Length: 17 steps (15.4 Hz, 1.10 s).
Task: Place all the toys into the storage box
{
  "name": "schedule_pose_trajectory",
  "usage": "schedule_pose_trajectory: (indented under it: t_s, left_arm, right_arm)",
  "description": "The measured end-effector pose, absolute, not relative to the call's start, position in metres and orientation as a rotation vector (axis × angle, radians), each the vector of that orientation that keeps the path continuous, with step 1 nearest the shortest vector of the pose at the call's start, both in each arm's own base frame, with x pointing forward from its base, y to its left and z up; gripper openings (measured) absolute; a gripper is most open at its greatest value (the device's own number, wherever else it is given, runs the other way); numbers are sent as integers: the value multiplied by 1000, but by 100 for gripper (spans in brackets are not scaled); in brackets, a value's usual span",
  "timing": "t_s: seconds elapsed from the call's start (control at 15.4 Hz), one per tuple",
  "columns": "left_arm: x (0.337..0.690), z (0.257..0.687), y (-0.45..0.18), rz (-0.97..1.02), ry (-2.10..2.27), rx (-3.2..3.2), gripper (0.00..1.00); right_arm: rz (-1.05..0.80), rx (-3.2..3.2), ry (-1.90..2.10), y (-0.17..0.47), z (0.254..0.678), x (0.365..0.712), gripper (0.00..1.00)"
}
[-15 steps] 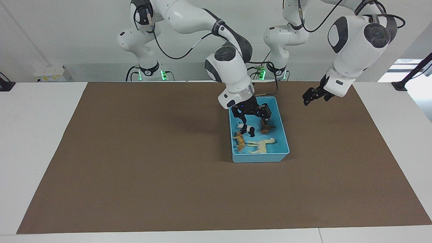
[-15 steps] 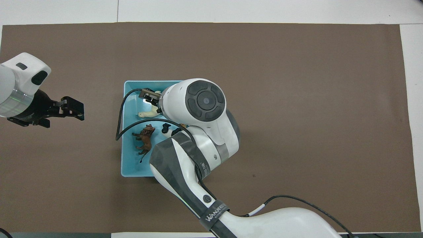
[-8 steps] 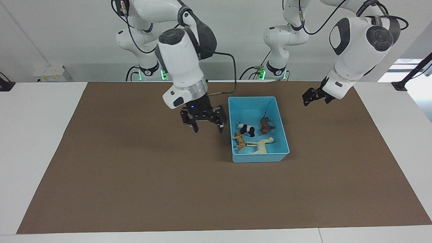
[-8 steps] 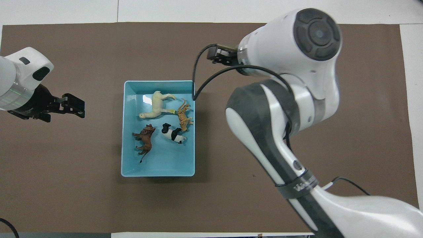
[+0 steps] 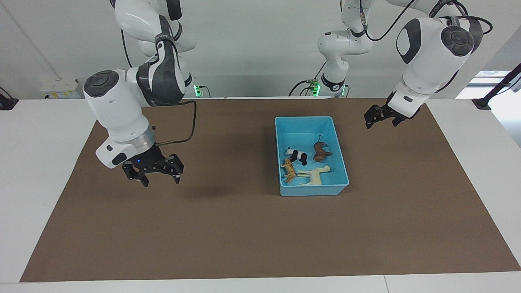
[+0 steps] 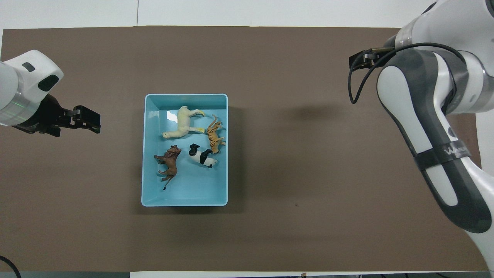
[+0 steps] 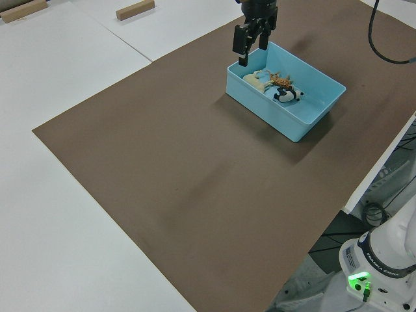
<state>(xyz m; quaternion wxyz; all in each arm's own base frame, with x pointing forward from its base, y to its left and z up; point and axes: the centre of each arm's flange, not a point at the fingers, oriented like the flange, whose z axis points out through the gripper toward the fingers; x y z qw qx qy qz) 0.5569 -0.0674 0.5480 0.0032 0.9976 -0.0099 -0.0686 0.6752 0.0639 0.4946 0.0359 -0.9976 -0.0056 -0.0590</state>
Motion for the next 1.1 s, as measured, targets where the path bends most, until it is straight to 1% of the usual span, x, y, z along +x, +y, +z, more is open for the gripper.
schedule_pose_trajectory:
  t_s: [0.13, 0.33, 0.58, 0.91, 1.1]
  left_arm:
    - [557, 550, -66, -211, -80, 3125, 100]
    - [558, 554, -64, -209, -101, 3123, 100]
    - [558, 563, -64, -220, -108, 3122, 100]
    - [558, 562, -64, -224, -111, 3122, 100]
    - [558, 563, -64, -222, -112, 3122, 100]
  right_arm:
    - [-83, -3071, -11, 53, 514, 658, 100]
    - [23, -3085, -16, 39, 559, 623, 100]
    - [23, -3131, -40, 7, 610, 587, 100]
    - [-29, -3143, -58, -26, 633, 571, 100]
    - [-21, -3140, -8, -44, 635, 558, 100]
